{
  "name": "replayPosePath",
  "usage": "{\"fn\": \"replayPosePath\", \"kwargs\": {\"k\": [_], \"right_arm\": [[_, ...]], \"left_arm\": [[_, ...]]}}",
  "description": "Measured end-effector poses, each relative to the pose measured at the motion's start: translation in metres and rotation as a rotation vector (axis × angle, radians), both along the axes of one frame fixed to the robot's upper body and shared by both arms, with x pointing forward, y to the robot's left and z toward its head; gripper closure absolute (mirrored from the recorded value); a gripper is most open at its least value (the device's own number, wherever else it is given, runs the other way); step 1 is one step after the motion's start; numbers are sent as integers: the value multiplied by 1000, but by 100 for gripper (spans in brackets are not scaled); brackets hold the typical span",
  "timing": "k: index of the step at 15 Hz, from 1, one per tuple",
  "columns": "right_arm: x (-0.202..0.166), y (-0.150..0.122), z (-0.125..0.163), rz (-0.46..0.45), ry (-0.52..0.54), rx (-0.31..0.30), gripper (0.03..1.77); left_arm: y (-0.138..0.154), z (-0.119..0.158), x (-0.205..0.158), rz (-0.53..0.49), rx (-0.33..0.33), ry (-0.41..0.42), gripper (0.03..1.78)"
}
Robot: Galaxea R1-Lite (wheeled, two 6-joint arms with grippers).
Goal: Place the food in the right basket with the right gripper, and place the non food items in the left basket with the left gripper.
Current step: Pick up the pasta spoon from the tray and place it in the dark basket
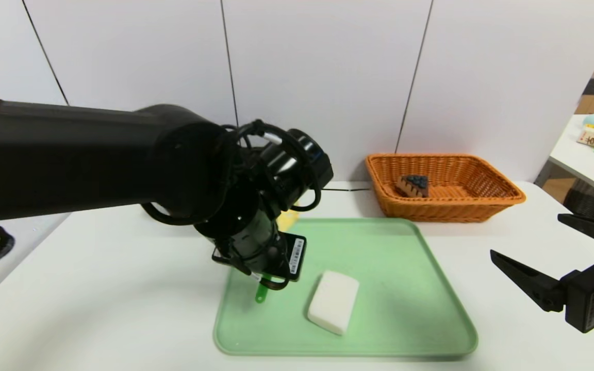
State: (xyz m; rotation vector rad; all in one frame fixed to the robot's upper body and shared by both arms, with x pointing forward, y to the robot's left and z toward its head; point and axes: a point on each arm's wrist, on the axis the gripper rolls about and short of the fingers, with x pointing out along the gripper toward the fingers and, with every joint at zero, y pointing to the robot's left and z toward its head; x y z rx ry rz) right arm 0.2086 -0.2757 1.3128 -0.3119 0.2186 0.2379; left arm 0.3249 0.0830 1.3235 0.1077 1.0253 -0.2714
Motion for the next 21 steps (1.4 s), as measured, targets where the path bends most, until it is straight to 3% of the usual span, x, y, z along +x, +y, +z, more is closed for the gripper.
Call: {"fn": "replayPosePath", "kwargs": {"k": [3,8,16,21], "right_arm": [[0,0,-2,2,6,-4,11],[-1,0,-2,1,3,-2,11],[-2,-1,-5,3,8,-3,11],[-2,-1,-7,4,15,-7,10]], "left_arm": [[12,29,-10,-67,8,-105,170],[41,60,-13,-189,85,-241,170],[97,93,26,-472,244,-521,170],[117,95,47,-570,294,-568,170]]}}
